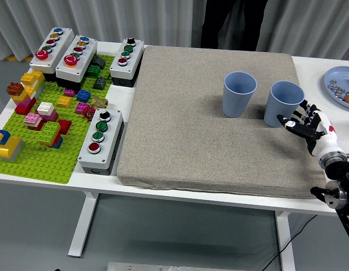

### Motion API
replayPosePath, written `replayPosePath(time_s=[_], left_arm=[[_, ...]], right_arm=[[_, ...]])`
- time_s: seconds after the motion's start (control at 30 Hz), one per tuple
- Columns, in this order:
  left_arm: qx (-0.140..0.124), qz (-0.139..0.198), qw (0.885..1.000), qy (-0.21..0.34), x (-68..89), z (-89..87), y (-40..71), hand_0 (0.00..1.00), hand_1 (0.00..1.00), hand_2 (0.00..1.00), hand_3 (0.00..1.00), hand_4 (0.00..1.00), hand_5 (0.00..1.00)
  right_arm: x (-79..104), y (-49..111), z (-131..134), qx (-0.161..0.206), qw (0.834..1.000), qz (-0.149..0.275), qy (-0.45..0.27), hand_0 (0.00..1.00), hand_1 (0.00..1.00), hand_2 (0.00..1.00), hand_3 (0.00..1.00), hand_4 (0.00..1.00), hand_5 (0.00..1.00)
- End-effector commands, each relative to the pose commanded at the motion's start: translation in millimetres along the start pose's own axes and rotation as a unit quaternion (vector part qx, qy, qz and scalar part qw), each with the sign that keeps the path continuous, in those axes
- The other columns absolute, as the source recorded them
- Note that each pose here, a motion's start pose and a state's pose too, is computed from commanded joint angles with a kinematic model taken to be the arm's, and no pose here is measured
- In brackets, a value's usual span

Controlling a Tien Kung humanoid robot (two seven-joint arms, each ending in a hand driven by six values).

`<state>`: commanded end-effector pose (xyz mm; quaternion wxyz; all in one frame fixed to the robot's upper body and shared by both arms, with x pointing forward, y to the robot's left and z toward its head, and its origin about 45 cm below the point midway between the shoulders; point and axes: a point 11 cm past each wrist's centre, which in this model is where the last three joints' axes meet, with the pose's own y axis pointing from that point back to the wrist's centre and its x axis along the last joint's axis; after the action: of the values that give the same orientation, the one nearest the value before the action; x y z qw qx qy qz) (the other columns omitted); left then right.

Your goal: Pick cup pour cup place

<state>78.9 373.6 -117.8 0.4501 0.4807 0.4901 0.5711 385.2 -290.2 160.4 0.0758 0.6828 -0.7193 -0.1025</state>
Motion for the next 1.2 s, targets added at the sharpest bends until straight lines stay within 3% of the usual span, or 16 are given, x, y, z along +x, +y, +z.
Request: replayPosePath(time_s=[1.2], left_arm=[[-0.006, 0.001, 1.000, -0.002, 0.5, 6.3, 1.0, 0.770, 0.785, 0.851, 0.732, 0.507, 0.978]], right_arm=[[-5.9, -5.7, -7.5, 0.005, 1.000, -0.009, 0.003, 0.894, 0.877, 0.973, 0.864, 0.832, 0.278]])
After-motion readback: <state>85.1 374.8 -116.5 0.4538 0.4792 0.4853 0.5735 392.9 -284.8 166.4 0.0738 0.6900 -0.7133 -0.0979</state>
